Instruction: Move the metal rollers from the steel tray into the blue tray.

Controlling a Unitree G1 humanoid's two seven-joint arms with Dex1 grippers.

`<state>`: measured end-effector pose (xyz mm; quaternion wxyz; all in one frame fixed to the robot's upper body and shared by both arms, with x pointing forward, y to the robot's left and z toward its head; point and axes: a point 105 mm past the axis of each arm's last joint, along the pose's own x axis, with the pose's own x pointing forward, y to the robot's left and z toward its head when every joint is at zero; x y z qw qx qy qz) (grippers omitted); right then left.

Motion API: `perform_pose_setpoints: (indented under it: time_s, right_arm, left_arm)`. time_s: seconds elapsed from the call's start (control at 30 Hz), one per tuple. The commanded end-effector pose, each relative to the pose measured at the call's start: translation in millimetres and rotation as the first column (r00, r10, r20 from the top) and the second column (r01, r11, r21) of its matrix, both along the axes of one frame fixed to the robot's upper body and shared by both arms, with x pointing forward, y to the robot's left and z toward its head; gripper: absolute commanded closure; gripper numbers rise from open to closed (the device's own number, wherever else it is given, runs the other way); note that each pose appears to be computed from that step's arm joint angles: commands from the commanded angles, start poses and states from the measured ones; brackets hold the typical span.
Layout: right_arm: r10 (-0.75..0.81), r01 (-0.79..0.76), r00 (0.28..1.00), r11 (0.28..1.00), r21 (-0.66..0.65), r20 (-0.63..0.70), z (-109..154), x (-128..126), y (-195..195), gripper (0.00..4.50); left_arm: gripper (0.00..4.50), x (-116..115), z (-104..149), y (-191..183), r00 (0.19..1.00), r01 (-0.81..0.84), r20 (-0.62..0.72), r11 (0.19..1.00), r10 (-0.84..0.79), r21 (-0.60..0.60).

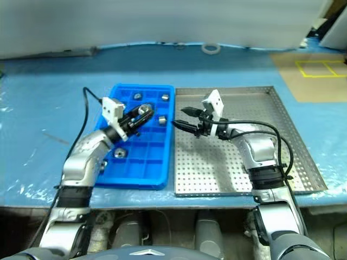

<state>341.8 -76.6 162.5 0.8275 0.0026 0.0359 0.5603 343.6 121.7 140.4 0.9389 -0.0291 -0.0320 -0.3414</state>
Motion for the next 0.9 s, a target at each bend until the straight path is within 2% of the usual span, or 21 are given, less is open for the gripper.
perform_pose_setpoints:
  time_s: [0.03, 0.27, 0.7, 0.9]
  right_arm:
    - [0.059, -0.059, 0.997, 0.998, 0.008, 0.052, 9.6, -0.8, 8.6, 0.88]
    - [0.094, -0.094, 0.994, 0.996, -0.003, 0.055, 6.9, 1.9, 15.9, 0.88]
    - [0.020, -0.018, 0.998, 0.999, -0.033, 0.062, -3.4, 4.3, 4.4, 0.88]
    - [0.006, -0.004, 0.998, 1.000, -0.031, 0.065, -4.9, 3.7, 4.3, 0.88]
  left_arm:
    - [2.79, -12.9, 12.0, -2.5, 0.999, 0.022, 0.042, 1.000, -0.022, 0.014]
    - [2.79, -20.4, -6.4, -8.8, 1.000, 0.014, -0.004, 0.998, -0.014, 0.064]
    - [2.79, -1.8, -24.8, -3.5, 0.998, -0.036, -0.043, 0.981, 0.045, 0.189]
    - [2.79, -1.6, -28.3, -2.7, 0.997, -0.044, -0.060, 0.983, 0.056, 0.179]
